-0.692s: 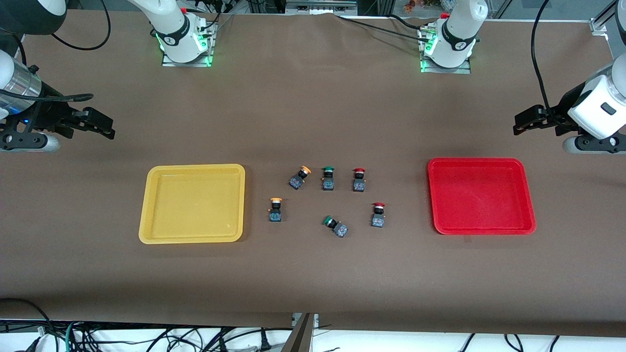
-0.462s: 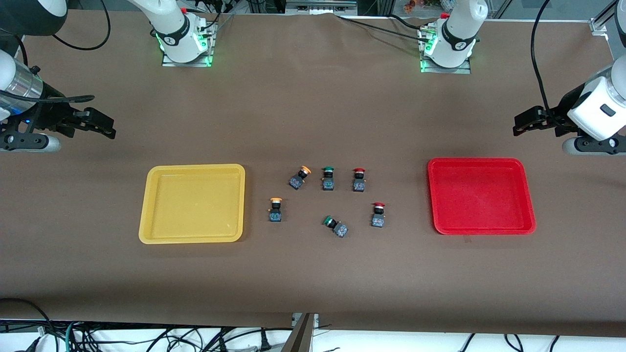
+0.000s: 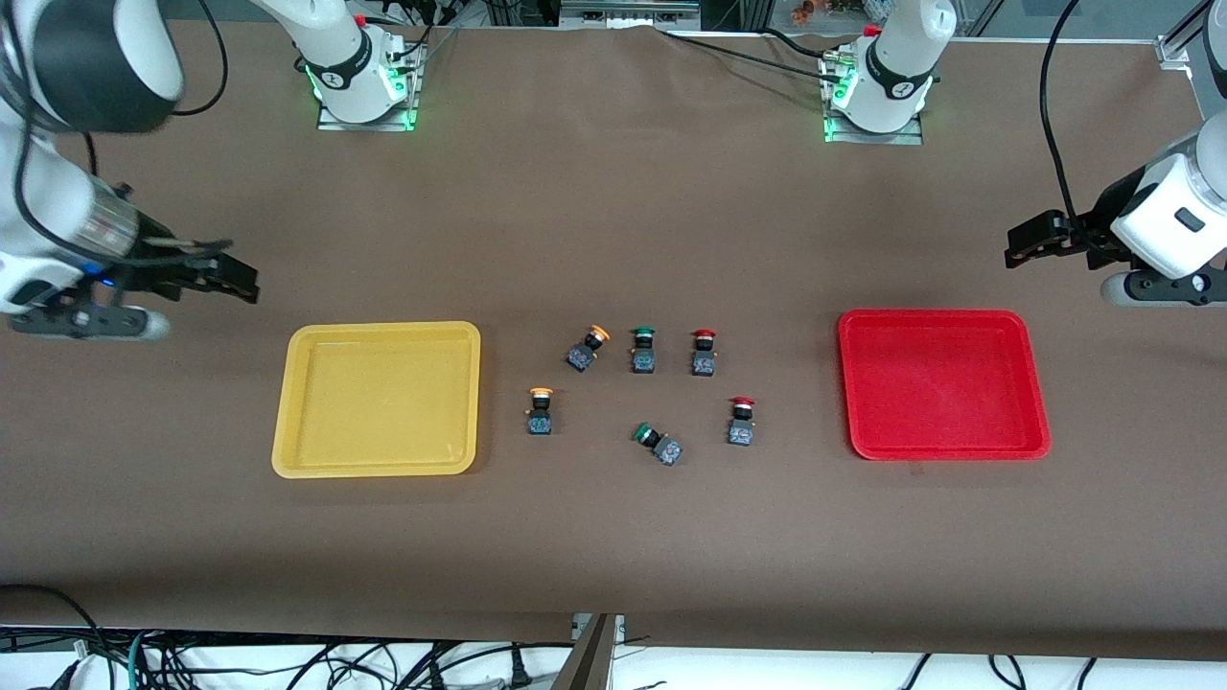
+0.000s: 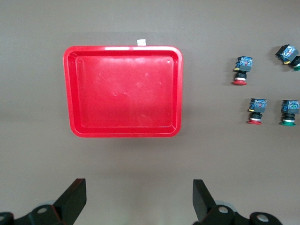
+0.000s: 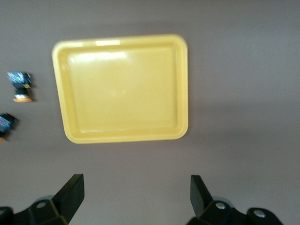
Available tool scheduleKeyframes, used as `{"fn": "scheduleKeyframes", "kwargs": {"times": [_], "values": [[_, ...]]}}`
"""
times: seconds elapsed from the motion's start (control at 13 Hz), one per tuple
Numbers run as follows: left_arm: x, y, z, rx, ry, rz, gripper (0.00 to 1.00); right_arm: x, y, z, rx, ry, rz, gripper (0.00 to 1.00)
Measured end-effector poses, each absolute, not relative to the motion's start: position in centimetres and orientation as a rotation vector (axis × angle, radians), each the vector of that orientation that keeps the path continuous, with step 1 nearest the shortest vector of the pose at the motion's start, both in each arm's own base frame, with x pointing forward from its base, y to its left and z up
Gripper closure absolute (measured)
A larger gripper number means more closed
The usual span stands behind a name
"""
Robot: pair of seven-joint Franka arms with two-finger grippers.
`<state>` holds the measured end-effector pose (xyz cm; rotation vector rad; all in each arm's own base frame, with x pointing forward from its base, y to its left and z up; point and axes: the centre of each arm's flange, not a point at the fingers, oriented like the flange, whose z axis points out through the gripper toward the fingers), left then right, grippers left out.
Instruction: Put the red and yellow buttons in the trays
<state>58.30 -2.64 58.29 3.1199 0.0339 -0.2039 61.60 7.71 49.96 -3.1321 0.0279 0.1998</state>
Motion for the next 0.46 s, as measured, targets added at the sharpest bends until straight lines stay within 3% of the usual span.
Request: {"fn": "scheduleKeyframes", "kwargs": {"times": [0.15, 0.46], "values": [[58.9, -3.0, 57.8, 3.12, 0.023, -0.211, 0.0, 64.2, 11.1, 41.5, -3.001, 0.051, 0.28, 0.0], [61.2, -7.5, 52.9, 3.121, -0.071, -0.265, 0.0, 66.1, 23.5, 29.5, -2.986, 0.043, 0.086, 0.0]]}}
